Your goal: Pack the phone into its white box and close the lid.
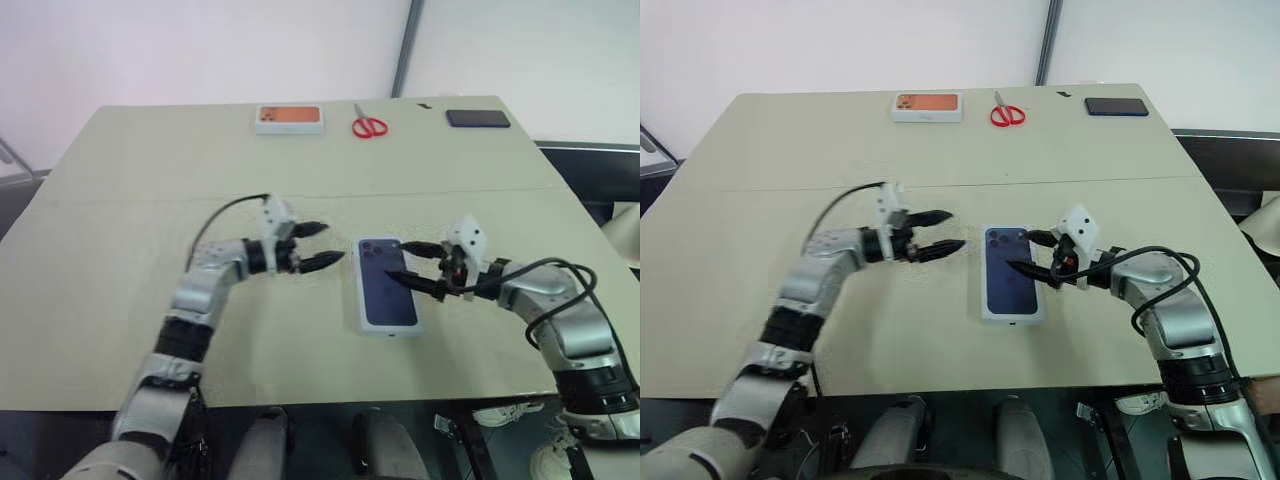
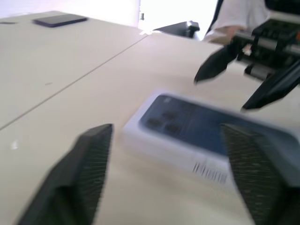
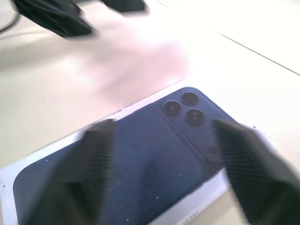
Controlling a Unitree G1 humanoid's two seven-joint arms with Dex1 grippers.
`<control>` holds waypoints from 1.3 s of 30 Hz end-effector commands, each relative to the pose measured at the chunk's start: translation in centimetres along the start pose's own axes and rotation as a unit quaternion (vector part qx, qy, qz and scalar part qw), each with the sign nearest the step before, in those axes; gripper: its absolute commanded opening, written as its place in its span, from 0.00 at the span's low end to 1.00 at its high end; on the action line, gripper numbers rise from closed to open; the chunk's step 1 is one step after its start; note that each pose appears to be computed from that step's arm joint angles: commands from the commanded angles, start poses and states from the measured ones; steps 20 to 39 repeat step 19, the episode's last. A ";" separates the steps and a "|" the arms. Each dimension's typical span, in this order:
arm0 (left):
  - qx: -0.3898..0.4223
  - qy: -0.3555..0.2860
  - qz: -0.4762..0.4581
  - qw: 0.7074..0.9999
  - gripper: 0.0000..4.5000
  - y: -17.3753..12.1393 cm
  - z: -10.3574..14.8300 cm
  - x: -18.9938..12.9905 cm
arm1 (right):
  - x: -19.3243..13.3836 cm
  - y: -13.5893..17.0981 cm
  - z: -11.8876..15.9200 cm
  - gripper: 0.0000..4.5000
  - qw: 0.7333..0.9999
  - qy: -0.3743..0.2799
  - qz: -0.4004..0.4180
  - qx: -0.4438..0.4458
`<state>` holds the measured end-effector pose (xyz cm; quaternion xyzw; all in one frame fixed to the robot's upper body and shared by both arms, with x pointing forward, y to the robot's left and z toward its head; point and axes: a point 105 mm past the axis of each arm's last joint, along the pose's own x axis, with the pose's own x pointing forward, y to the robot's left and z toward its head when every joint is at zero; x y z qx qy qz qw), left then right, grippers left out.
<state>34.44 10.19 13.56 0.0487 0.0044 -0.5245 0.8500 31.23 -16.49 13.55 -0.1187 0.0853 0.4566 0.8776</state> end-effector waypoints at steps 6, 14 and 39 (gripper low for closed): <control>0.022 0.029 0.070 0.997 1.00 0.4 -0.4 -7.4 | -3.2 0.3 0.6 1.00 0.997 -0.003 0.001 -0.077; 0.023 0.067 0.132 0.989 1.00 0.1 -1.6 -12.9 | -6.7 0.5 -0.1 1.00 0.997 0.018 0.012 -0.071; 0.019 0.080 0.142 0.986 1.00 -0.5 -2.1 -14.4 | -7.3 0.2 -0.5 1.00 0.997 0.028 0.005 -0.069</control>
